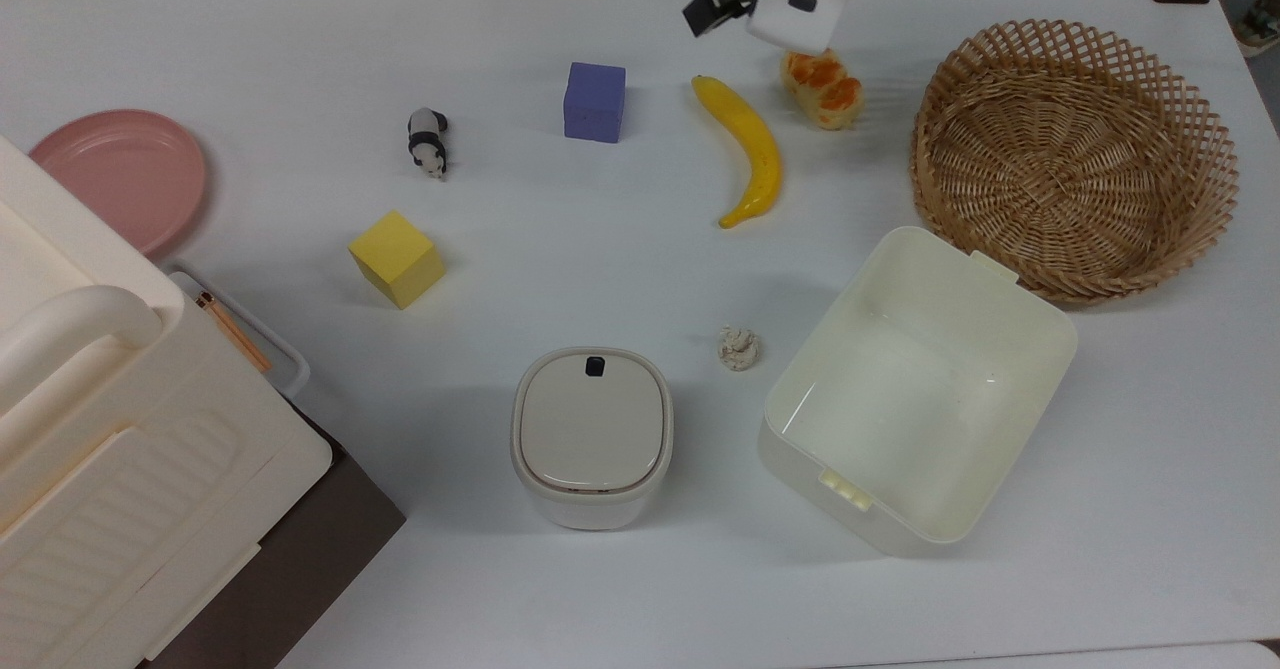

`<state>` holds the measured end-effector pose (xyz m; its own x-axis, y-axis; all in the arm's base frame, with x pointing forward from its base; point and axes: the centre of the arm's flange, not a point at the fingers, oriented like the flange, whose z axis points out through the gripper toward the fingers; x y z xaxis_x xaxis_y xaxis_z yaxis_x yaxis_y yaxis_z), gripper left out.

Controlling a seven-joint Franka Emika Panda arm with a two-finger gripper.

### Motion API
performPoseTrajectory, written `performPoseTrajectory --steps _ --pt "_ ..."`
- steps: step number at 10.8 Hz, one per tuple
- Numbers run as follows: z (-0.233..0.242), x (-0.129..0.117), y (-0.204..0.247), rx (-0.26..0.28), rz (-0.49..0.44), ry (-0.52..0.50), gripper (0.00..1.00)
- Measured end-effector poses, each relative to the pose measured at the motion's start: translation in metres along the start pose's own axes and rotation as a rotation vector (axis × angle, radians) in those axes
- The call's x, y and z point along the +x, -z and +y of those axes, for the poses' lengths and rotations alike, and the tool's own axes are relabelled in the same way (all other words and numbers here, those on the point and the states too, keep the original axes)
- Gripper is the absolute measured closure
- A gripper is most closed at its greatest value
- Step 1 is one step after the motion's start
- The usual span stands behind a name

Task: Put the bread in the basket
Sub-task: 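Move the gripper over the bread with orange topping, then lower the gripper and close it around the bread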

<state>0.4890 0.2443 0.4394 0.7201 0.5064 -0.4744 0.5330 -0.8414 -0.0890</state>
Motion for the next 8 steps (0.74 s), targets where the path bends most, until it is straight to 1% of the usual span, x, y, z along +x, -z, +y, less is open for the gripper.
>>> performPoseTrajectory --steps 2,3,5,8 --pt "-0.024 0.012 -0.029 -0.023 0.045 0.022 0.0" --pt "-0.042 0.019 -0.051 -0.04 0.068 0.028 0.0" --pt "-0.067 0.023 -0.083 -0.064 0.103 0.04 0.0" --pt "-0.067 0.02 -0.094 -0.065 0.159 0.03 0.0"
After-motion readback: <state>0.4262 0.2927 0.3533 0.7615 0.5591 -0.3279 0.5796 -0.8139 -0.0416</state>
